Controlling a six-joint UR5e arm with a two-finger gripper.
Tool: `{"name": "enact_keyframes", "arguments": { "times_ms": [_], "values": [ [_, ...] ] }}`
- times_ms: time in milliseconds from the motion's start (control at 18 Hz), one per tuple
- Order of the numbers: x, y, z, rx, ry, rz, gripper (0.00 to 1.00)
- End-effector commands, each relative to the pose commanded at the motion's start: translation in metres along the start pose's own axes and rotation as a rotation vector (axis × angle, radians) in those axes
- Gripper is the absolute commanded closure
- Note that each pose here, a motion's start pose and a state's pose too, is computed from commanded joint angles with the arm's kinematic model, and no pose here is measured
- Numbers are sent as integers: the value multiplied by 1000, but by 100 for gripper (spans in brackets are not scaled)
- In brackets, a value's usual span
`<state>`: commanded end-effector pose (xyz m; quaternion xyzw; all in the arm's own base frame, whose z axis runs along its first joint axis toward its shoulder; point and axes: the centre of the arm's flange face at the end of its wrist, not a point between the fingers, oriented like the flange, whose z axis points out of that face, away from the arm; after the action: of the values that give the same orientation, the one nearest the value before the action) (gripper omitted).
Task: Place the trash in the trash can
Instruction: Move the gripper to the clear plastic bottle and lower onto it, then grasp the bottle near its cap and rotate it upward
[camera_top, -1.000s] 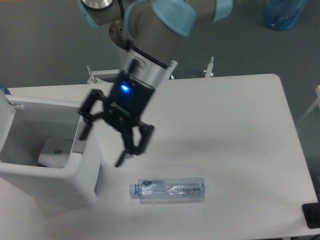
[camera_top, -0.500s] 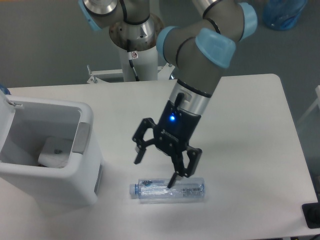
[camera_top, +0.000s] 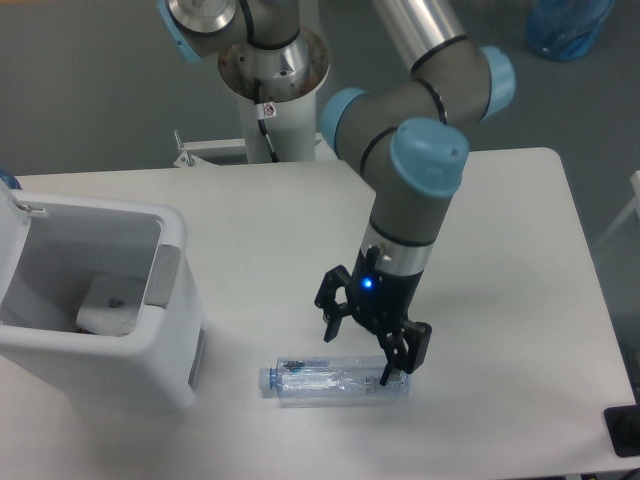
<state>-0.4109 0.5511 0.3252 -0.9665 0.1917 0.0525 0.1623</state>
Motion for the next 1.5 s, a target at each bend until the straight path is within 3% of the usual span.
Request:
{"name": "enact_keyframes", "arguments": {
  "times_ms": [333, 500, 667, 1500],
  "values": [
    [44, -35, 47, -160, 26, 96, 0],
    [57, -35, 68, -197, 52, 100, 0],
    [73, -45, 92, -205, 85, 128, 0],
    [91, -61, 123, -218, 123, 169, 0]
  ]
}}
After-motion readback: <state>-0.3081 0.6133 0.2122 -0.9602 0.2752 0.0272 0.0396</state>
